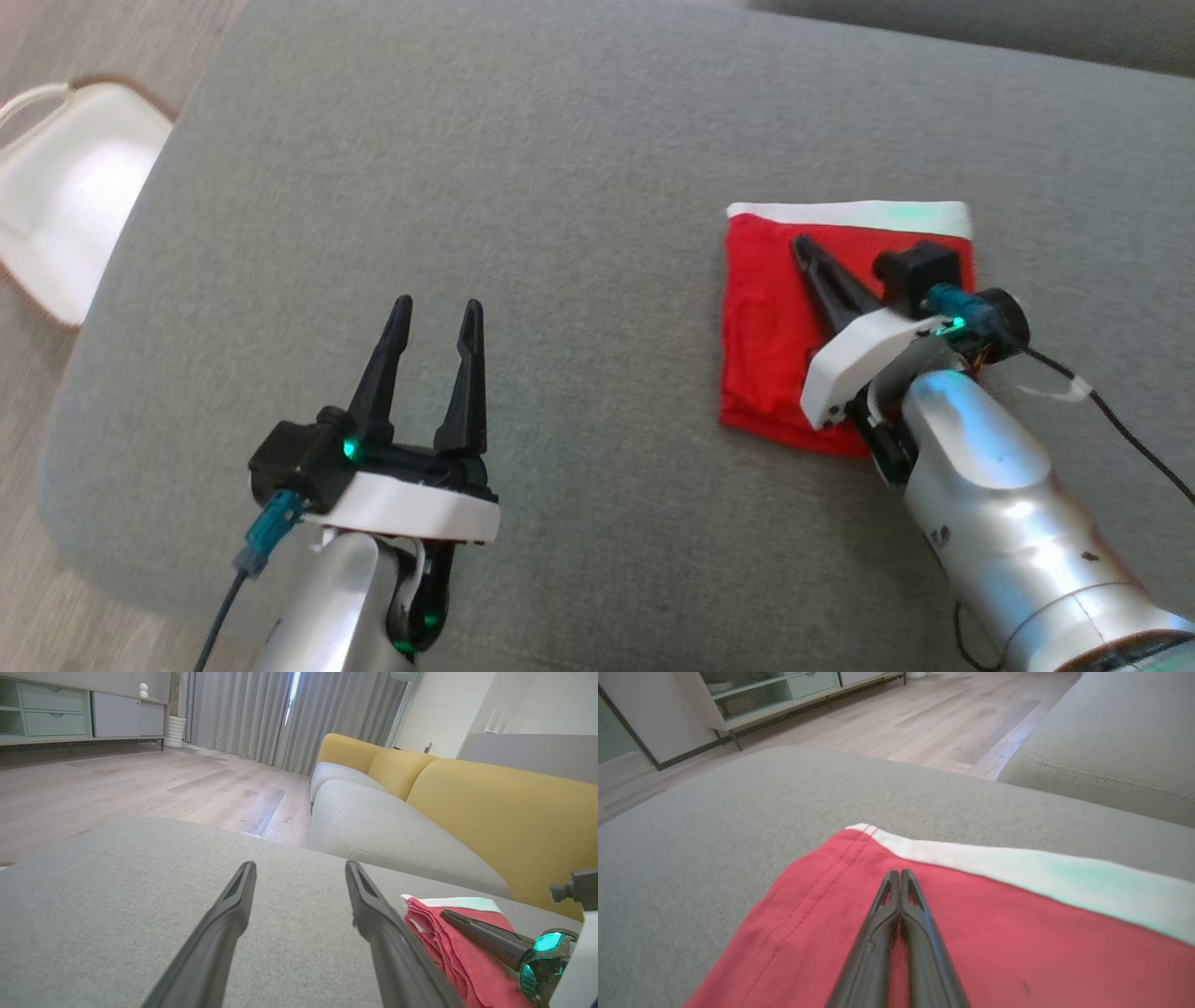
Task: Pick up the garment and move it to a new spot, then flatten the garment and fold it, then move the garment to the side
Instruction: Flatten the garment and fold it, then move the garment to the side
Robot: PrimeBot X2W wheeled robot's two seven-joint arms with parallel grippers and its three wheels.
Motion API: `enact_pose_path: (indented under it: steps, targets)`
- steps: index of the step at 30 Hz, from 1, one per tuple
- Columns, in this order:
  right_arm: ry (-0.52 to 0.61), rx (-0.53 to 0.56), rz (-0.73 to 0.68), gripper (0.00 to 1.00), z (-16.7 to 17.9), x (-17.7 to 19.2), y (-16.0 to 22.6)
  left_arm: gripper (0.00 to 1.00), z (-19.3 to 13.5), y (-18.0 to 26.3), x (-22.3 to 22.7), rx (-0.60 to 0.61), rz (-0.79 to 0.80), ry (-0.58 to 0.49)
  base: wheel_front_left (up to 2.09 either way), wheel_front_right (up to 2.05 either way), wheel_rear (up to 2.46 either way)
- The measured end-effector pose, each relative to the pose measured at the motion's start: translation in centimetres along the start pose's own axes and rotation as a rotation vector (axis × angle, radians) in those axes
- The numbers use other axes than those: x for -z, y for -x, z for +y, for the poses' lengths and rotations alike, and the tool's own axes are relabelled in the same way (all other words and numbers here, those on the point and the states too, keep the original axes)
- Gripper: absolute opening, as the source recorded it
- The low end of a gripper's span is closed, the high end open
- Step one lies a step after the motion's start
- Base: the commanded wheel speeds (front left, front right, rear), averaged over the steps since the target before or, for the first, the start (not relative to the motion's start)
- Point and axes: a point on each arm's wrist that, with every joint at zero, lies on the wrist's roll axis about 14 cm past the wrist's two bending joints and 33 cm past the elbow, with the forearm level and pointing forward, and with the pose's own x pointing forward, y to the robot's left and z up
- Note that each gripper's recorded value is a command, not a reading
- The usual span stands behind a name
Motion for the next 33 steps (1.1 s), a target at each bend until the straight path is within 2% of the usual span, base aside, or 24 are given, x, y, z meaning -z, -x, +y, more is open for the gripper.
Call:
enact_pose_path:
  steps: [4,8,14,19,20,21,22,30,33]
  targets:
    - [-0.023,0.046,-0.080,0.00,-1.3,-2.5,0.8,1.00,-0.6,-0.2,-0.5,0.018,-0.017,0.000,0.00,0.00,0.00]
    - [-0.026,0.125,-0.231,0.00,-3.9,-6.7,3.2,1.00,-1.2,0.0,-0.8,0.037,-0.029,0.000,0.00,0.00,0.00]
    - [-0.030,0.324,-0.301,0.00,-8.8,-6.2,10.4,1.00,-2.6,0.2,-1.1,0.076,-0.045,0.004,0.00,0.00,0.00]
    - [-0.028,0.431,-0.334,0.00,-9.9,-5.6,15.0,1.00,-3.6,0.4,-1.2,0.106,-0.052,0.013,0.00,0.00,0.00]
    - [-0.022,0.436,-0.329,0.11,-9.6,-5.3,15.6,1.00,-3.9,0.5,-1.1,0.114,-0.049,0.009,0.00,0.00,0.00]
    - [-0.015,0.440,-0.322,0.45,-9.3,-4.9,16.1,1.00,-4.1,0.6,-0.9,0.119,-0.046,0.010,0.00,0.00,0.00]
    - [-0.010,0.447,-0.316,0.98,-9.1,-4.5,16.6,1.00,-4.1,0.6,-0.8,0.120,-0.043,0.009,0.00,0.00,0.00]
    - [-0.033,0.508,-0.300,1.00,-8.2,-2.3,20.1,1.00,-5.1,0.7,-0.6,0.152,-0.037,0.006,0.00,0.00,0.00]
    - [-0.037,0.529,-0.320,1.00,-8.2,-2.5,21.1,1.00,-4.9,1.1,-0.1,0.150,-0.026,-0.001,0.00,0.00,0.00]
